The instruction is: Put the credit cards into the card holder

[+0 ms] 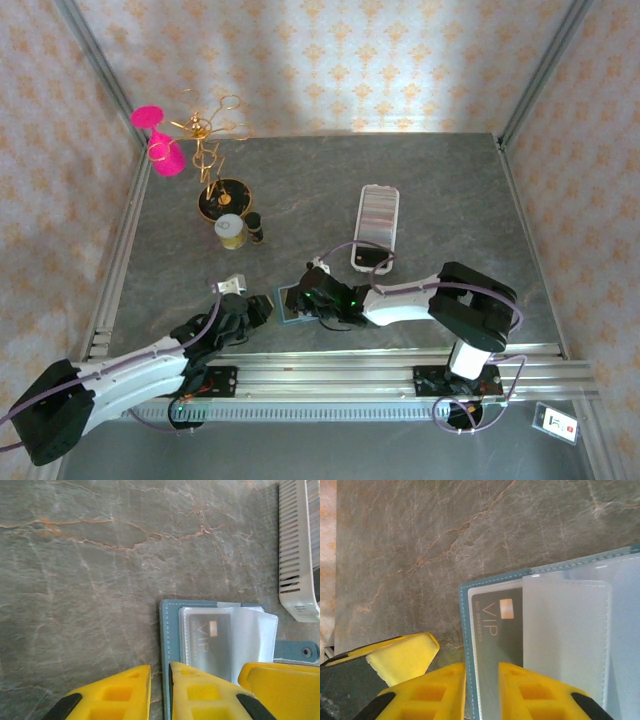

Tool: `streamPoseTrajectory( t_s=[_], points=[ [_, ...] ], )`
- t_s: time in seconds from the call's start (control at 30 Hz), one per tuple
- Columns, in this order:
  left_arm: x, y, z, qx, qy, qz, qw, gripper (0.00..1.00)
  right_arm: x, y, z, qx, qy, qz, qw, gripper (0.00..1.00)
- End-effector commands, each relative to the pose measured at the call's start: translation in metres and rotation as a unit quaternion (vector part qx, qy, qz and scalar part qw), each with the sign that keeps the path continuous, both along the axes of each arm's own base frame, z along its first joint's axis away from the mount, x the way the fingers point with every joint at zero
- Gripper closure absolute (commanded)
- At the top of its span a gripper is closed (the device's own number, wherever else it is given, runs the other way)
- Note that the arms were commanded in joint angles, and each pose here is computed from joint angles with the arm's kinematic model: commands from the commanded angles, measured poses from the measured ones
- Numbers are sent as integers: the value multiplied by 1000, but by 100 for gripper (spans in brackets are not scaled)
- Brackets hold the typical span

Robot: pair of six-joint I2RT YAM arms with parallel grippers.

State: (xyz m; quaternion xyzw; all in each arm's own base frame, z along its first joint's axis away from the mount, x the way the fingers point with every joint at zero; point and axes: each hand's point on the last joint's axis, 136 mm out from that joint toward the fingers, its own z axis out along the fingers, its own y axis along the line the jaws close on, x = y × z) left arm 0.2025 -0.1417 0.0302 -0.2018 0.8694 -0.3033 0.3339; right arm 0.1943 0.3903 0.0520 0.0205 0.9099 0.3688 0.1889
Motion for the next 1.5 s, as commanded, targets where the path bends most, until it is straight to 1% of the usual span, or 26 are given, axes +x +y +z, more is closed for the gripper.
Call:
streamPoseTrajectory(
  t_s=[0.0,0.2,0.43,0.6,0.67,0.77,0.87,0.93,0.97,1.0,1.03,1.07,1.2,1.33,1.47],
  points=[
    [-4,21,-16,27,20,40,999,82,6,17,14,29,-12,1,1000,76],
    [-4,26,-14,25,15,56,998,82,6,32,19,52,-12,14,998,76],
    [-4,40,-12,37,13,86,996,83,8,51,30,82,-24,32,996,74],
    [-3,43,-5,27,-2,94,995,82,11,66,39,106,-32,46,993,73],
    [-3,42,-2,23,-5,92,996,82,13,69,44,104,-44,49,992,72],
    [-2,33,6,14,-12,69,997,78,25,48,49,53,-76,17,996,69],
    [-1,24,10,5,-13,50,999,73,29,12,50,-7,-104,-11,994,59],
    [0,17,13,0,-13,36,999,70,28,-16,42,-58,-109,-27,992,54],
    [0,13,14,0,-14,28,1000,70,27,-26,39,-75,-110,-32,991,53],
    [1,9,15,-3,-14,20,1000,69,25,-37,34,-93,-106,-35,989,48],
    [2,6,16,-3,-13,13,1000,69,23,-46,29,-107,-101,-39,988,47],
    [2,3,16,-3,-10,8,1000,69,21,-54,24,-117,-97,-44,987,45],
    [3,-5,14,-5,-6,-11,1000,68,17,-77,4,-145,-78,-55,985,44],
    [3,-9,12,-1,-3,-20,1000,68,17,-84,-10,-156,-65,-57,984,43],
    [3,-12,10,-4,-1,-25,1000,68,16,-82,-21,-169,-53,-50,983,43]
  ],
)
